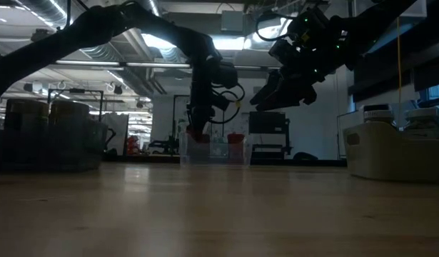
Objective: Sort spices by type
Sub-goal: Put the top red spice bottle into the transparent bin, then put the bottom white spice bottle into the gray bin
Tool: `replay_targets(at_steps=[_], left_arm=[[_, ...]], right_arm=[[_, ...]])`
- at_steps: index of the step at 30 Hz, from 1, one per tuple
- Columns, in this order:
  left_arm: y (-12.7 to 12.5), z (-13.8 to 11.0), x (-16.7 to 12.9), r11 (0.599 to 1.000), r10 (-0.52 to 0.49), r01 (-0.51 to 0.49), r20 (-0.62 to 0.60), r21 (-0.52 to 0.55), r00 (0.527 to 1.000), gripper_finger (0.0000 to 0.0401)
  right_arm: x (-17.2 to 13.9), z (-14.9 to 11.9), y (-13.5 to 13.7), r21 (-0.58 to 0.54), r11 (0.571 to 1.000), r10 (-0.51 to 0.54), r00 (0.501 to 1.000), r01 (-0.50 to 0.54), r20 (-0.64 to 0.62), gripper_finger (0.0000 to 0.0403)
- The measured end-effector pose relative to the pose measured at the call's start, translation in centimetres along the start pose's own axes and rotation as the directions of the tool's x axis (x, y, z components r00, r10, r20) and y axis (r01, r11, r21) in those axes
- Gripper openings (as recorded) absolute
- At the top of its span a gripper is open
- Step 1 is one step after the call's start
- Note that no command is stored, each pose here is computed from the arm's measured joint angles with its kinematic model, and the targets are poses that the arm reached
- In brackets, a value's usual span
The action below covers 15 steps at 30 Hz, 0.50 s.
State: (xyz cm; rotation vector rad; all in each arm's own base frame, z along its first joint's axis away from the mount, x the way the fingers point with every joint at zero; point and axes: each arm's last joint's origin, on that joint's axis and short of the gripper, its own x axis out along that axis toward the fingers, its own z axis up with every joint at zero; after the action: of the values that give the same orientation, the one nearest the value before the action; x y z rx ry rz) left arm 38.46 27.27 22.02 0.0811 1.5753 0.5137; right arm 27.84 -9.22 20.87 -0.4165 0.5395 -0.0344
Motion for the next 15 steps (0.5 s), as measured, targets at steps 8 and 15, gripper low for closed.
replay_targets(at_steps=[8, 15], left_arm=[[-0.7, 0.1, -0.9, 1.0, 0.022, -0.022, 0.001, -0.003, 1.0, 0.0277], [-0.9, -0.6, -3.3, 0.999, 0.028, -0.028, -0.008, -0.044, 1.0, 0.0264]], right_arm=[[0.0, 0.0, 0.0, 0.0, 1.0, 0.0, 1.0, 0.0, 0.0, 0.0314], [0.0, 0.0, 0.0, 0.0, 1.0, 0.0, 1.0, 0.0, 0.0, 0.0314]])
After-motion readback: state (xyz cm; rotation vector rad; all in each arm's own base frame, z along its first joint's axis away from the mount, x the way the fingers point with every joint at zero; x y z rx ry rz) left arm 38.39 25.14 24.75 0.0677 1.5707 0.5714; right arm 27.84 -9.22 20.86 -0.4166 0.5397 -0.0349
